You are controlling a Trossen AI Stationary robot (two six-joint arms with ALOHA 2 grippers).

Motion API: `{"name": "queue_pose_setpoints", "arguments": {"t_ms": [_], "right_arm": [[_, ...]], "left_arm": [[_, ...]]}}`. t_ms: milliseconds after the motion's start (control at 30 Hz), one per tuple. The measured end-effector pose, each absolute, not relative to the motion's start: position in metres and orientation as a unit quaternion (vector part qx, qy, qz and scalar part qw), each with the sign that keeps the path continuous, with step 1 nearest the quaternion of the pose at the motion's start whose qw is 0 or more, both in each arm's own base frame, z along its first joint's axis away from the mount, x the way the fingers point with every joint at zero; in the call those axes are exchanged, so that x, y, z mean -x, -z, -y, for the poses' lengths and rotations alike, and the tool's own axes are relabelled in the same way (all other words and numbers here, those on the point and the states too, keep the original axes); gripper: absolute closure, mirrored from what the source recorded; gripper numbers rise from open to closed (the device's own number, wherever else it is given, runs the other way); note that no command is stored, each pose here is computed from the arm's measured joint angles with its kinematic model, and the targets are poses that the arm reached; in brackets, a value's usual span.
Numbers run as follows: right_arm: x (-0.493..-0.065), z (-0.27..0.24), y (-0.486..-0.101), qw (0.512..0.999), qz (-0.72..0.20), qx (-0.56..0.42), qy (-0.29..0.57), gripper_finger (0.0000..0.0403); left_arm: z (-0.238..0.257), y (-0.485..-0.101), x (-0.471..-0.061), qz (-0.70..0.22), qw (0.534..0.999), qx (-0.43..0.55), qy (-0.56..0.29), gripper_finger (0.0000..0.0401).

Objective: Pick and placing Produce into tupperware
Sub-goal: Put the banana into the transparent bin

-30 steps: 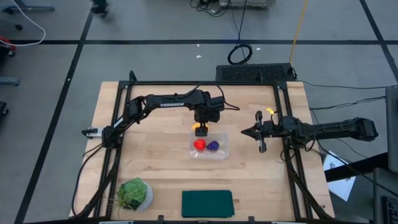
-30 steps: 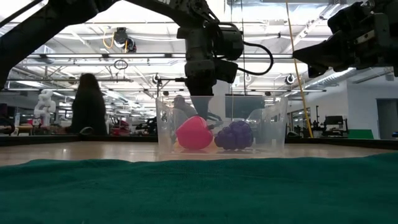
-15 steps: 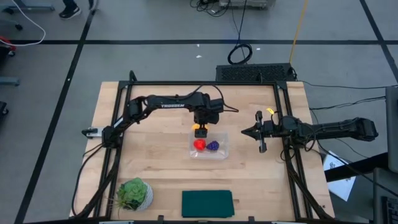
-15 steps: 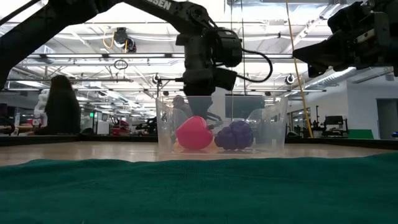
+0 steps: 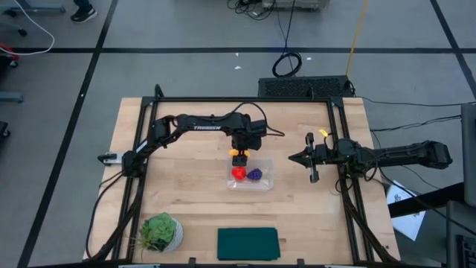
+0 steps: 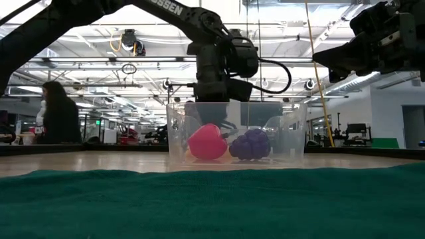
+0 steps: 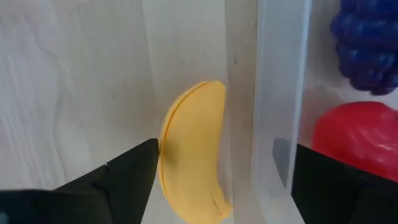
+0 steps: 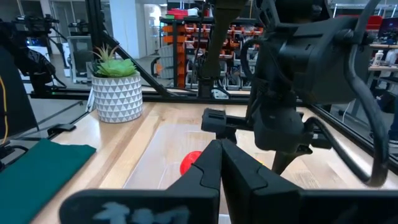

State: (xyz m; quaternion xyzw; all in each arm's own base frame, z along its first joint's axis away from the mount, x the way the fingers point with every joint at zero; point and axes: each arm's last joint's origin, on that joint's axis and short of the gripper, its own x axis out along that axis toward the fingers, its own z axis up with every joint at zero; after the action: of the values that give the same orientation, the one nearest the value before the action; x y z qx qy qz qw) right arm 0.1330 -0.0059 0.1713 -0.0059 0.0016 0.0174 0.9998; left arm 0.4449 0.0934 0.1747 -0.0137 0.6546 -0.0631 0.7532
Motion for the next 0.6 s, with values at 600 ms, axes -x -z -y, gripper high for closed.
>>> {"name": "queue_pose_setpoints", "arguments": {"t_ms": [600], "right_arm": [[-0.133,0.0059,-0.1713,1.0,-0.002,0.007,-0.017,0.0403]], "left_arm": [[-0.1004,-0.1649,-0.4426,-0.653,0.755,0.003,0.061,0.0094]]}}
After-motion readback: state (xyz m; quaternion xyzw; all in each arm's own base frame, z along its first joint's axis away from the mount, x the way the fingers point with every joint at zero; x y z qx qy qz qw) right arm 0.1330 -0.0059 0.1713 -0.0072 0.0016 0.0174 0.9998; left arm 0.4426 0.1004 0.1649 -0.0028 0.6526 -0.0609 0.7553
